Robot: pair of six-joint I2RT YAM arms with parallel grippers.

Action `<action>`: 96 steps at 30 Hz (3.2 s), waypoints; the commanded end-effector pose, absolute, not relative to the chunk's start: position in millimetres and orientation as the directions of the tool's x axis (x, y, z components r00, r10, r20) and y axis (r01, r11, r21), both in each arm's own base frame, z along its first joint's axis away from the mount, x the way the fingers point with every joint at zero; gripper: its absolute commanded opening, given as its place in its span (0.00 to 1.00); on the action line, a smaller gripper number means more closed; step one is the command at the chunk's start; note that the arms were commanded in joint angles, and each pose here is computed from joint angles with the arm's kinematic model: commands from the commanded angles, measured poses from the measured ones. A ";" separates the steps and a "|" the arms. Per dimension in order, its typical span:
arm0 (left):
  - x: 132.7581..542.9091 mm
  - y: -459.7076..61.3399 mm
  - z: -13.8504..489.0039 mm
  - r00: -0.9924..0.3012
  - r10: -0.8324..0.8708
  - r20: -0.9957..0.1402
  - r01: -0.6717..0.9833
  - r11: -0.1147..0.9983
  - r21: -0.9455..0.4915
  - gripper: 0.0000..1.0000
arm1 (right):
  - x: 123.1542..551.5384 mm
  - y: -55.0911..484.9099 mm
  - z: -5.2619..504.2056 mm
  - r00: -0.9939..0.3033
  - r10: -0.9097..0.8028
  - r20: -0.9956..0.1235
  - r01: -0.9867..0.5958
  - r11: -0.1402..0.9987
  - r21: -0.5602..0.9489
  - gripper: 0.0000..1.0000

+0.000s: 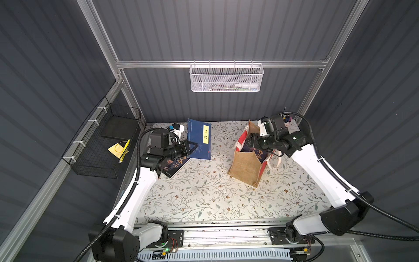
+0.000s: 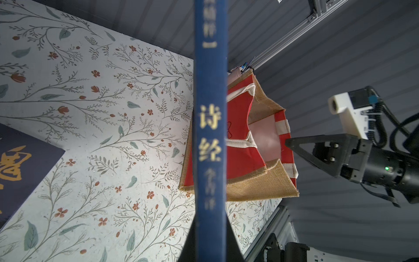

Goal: Put the books into the canvas bag
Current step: Adjust the canvas bag at the center of the board, then place the book in the canvas bag.

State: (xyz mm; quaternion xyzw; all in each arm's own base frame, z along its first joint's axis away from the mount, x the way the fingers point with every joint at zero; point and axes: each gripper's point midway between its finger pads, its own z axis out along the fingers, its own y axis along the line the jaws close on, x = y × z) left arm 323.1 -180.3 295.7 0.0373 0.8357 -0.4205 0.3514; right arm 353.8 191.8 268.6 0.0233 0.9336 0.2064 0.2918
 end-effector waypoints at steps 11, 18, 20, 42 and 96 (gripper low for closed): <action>300.8 -168.4 293.0 -0.741 -0.191 -0.644 0.356 0.701 -0.618 0.00 | 317.4 330.7 223.9 -0.955 -0.050 -0.293 -0.243 0.697 0.675 0.64; 312.7 -169.2 315.9 -0.705 -0.242 -0.666 0.359 0.688 -0.630 0.00 | 269.5 366.7 243.7 -0.940 -0.133 -0.314 -0.323 0.640 0.697 0.64; 315.7 -169.1 329.4 -0.684 -0.259 -0.682 0.370 0.682 -0.631 0.00 | 270.3 357.7 261.2 -0.925 -0.119 -0.361 -0.348 0.650 0.676 0.65; 327.2 -320.4 414.2 -0.583 -0.221 -0.782 0.589 0.549 -0.594 0.00 | 303.2 167.5 250.4 -0.886 0.156 -0.437 -0.061 0.894 0.444 0.73; 295.3 -367.5 230.6 -0.758 0.243 -0.605 0.399 0.907 -0.135 0.00 | 307.2 132.5 225.7 -0.860 0.247 -0.446 0.020 0.890 0.455 0.27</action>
